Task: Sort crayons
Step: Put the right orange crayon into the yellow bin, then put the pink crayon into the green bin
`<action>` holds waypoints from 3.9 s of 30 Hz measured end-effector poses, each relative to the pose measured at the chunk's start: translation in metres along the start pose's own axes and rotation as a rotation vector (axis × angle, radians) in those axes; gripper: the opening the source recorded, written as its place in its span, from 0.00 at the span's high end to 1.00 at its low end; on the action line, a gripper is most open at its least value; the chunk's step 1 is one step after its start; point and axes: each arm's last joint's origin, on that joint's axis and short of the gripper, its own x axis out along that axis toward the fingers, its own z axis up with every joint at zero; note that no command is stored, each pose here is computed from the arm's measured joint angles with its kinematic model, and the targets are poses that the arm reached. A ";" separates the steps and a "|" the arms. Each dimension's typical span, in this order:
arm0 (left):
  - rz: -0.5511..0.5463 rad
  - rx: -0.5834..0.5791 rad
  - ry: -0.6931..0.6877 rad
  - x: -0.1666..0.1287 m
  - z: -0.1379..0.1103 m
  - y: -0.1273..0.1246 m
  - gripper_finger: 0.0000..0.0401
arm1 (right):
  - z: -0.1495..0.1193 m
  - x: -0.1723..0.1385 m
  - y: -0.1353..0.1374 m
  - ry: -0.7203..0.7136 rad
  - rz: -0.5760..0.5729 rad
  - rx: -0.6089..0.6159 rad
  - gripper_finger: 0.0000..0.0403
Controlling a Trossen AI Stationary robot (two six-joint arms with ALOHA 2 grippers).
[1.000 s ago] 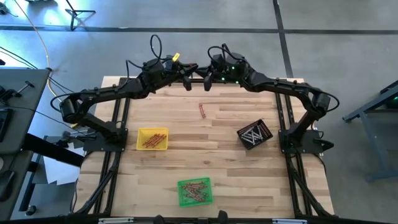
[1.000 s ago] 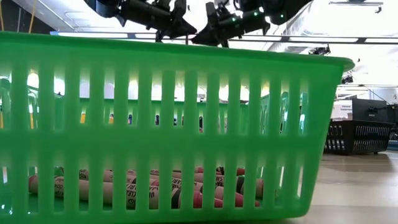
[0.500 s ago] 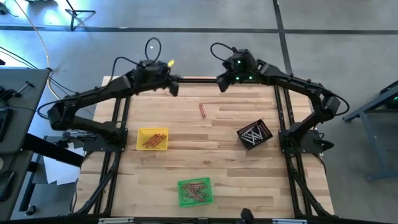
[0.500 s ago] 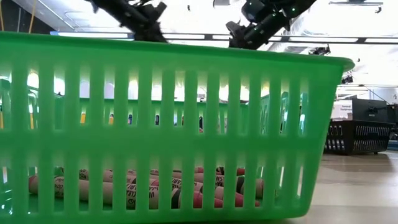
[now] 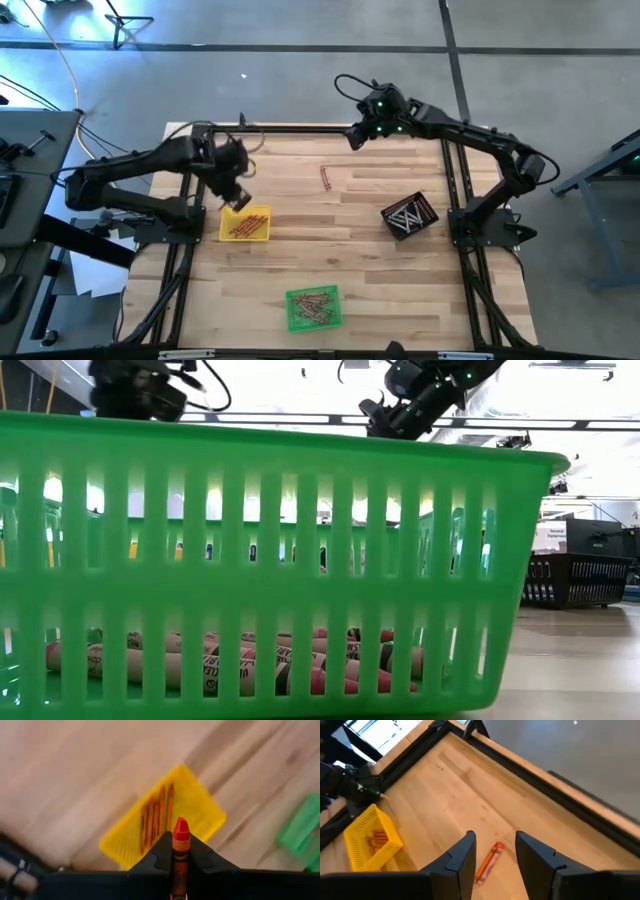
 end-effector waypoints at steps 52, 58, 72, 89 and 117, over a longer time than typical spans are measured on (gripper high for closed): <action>-0.088 0.089 -0.429 0.053 0.032 -0.005 0.83 | -0.087 0.130 0.028 0.285 -0.236 0.251 0.68; -0.080 0.068 -0.436 0.052 0.035 -0.001 0.83 | -0.105 0.147 0.036 0.311 -0.245 0.294 0.68; -0.077 0.079 -0.436 0.052 0.035 -0.001 0.83 | -0.121 0.166 0.036 0.286 -0.305 0.280 0.68; -0.078 0.079 -0.436 0.051 0.035 -0.001 0.83 | -0.124 0.170 0.031 0.250 -0.398 0.164 0.88; -0.056 0.164 -0.436 0.052 0.034 -0.001 0.83 | -0.065 0.078 0.058 0.188 -0.161 0.019 1.00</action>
